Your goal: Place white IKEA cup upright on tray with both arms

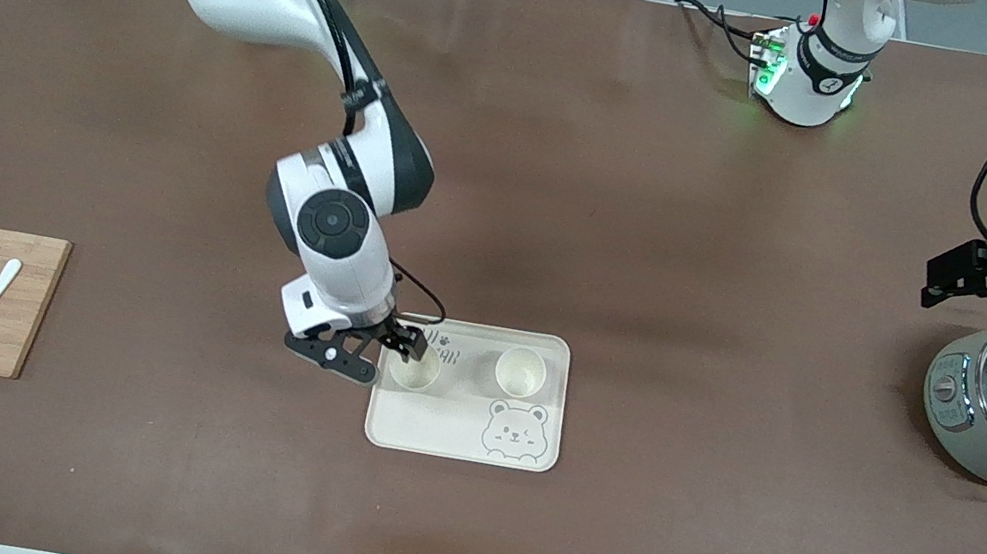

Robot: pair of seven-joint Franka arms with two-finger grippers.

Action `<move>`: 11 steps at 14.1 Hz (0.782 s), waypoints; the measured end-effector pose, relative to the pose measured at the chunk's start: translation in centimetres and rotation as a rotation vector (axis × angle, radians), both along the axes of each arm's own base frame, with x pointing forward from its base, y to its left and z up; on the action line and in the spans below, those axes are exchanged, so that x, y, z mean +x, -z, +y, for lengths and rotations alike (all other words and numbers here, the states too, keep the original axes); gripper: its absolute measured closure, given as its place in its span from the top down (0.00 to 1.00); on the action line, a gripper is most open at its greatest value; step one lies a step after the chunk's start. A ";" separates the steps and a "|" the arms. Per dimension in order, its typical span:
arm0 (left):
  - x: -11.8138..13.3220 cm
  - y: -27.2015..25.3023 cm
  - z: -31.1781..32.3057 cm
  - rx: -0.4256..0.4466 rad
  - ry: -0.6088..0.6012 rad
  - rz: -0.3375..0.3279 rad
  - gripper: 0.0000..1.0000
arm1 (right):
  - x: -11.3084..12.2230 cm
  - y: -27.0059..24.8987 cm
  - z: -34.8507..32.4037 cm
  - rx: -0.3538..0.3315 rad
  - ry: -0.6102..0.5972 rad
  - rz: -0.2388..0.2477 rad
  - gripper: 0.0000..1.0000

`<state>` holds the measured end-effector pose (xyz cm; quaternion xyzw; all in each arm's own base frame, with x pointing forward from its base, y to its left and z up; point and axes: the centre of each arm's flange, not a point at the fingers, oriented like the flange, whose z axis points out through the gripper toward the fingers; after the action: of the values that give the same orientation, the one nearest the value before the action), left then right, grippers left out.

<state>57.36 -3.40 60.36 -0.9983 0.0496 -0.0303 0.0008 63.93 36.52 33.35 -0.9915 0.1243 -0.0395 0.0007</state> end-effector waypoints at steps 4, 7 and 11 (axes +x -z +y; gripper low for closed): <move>0.2 1.0 1.0 -0.003 -0.009 0.018 1.00 | -3.9 -12.7 -3.0 -0.056 -0.041 0.038 1.00; 0.4 1.6 0.9 -0.004 -0.006 0.025 1.00 | -6.9 -20.0 -9.5 -0.086 -0.089 0.052 1.00; 0.4 1.3 -0.9 -0.032 0.020 0.016 1.00 | -9.1 -27.2 -23.3 -0.098 -0.156 0.080 1.00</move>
<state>57.78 -4.33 59.10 -0.9979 0.0590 -0.0228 -0.0158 54.84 13.24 60.54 -0.9978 0.0444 -0.0058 -0.0496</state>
